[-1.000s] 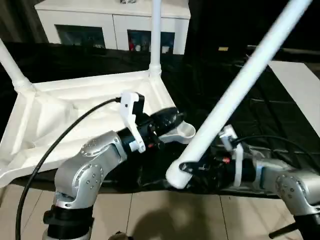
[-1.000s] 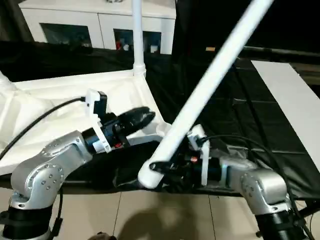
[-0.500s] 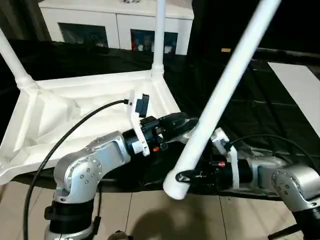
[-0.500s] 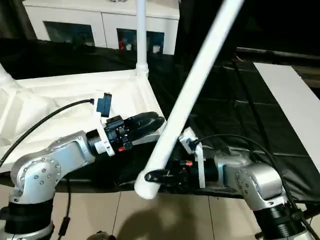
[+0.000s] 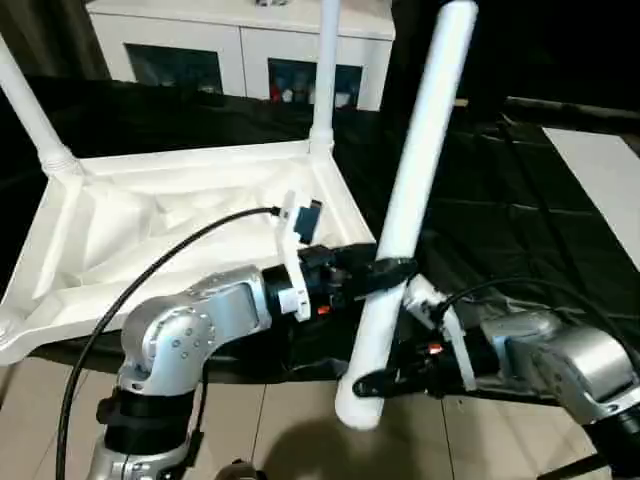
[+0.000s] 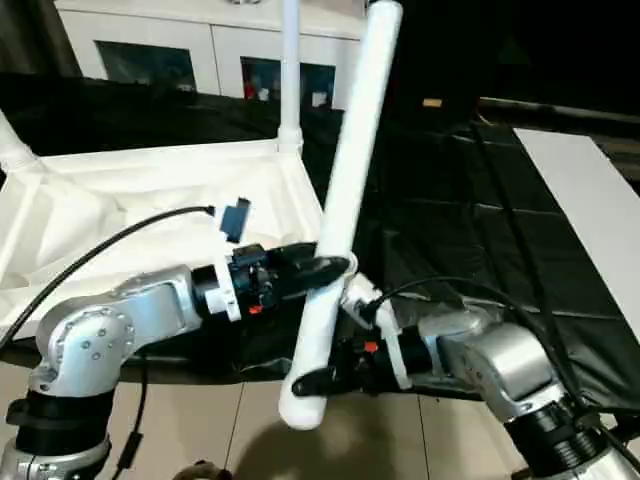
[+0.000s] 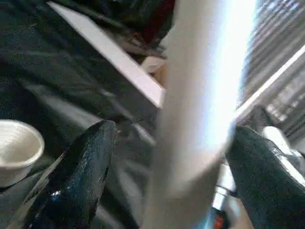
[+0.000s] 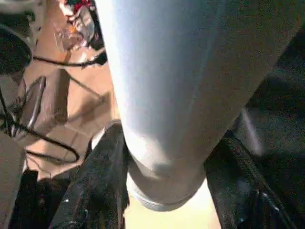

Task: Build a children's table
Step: Insert table leg to table base

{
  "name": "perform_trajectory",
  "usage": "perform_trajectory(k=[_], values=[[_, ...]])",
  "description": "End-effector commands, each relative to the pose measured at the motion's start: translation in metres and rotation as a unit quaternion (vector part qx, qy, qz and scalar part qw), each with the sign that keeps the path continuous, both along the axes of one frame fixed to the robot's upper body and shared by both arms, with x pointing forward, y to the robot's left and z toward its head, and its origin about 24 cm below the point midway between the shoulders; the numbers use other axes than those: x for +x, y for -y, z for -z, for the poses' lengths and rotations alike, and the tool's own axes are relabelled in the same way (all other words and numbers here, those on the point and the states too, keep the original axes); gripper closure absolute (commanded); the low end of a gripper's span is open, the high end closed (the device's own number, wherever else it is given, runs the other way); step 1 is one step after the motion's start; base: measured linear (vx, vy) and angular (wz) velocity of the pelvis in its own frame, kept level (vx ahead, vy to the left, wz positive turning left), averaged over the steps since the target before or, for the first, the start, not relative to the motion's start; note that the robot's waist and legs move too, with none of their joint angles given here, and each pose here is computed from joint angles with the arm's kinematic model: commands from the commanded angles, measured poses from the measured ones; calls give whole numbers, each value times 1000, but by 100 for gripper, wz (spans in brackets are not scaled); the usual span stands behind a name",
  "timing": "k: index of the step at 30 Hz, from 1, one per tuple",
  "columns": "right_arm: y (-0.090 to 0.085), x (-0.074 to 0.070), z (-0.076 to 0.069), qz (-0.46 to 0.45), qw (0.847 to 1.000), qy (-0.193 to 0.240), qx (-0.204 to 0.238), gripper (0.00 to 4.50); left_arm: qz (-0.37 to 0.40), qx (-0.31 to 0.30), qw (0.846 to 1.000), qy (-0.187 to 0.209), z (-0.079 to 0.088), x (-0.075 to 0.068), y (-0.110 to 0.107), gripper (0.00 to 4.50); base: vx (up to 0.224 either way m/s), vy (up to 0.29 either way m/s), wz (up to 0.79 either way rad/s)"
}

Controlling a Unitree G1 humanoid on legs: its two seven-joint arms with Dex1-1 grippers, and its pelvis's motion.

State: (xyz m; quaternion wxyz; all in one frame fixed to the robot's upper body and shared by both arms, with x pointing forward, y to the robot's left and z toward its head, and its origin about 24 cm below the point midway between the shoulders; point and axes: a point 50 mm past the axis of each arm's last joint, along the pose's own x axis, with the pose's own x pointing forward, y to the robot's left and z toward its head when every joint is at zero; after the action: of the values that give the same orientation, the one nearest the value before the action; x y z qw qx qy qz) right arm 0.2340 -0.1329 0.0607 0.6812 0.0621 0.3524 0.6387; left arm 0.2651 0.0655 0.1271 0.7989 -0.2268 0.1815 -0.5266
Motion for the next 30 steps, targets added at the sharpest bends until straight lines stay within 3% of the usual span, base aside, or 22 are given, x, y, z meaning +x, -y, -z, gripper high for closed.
perform_trajectory(k=[1, 3, 5, 7, 16, 22, 30], values=[[-2, 4, -9, -16, 999, 32, -6, 260, -8, 6, 1000, 7, -4, 5, 3, 25, 0, 0, 0], [-2, 5, -9, -17, 999, 34, -6, 260, -9, -3, 1000, 5, -5, 5, 3, 22, 0, 0, 0], [-3, 5, -10, -18, 999, 35, -5, 260, -10, -19, 1000, 4, -7, 5, 2, 55, 0, 0, 0], [-3, 7, -10, -18, 999, 39, -5, 260, -9, -41, 999, 6, -11, 6, 0, 60, 0, 0, 0], [-7, 8, -9, -17, 999, 52, 3, 260, -7, -46, 999, 5, -11, 4, 1, 136, 0, 0, 0], [-8, 9, -9, -16, 998, 56, 3, 260, -12, -48, 999, 8, -12, 4, 0, 162, 0, 0, 0], [-10, 23, -14, 38, 995, 86, 26, 260, -53, -69, 996, 23, -20, 14, -6, 225, 0, 0, 0]])
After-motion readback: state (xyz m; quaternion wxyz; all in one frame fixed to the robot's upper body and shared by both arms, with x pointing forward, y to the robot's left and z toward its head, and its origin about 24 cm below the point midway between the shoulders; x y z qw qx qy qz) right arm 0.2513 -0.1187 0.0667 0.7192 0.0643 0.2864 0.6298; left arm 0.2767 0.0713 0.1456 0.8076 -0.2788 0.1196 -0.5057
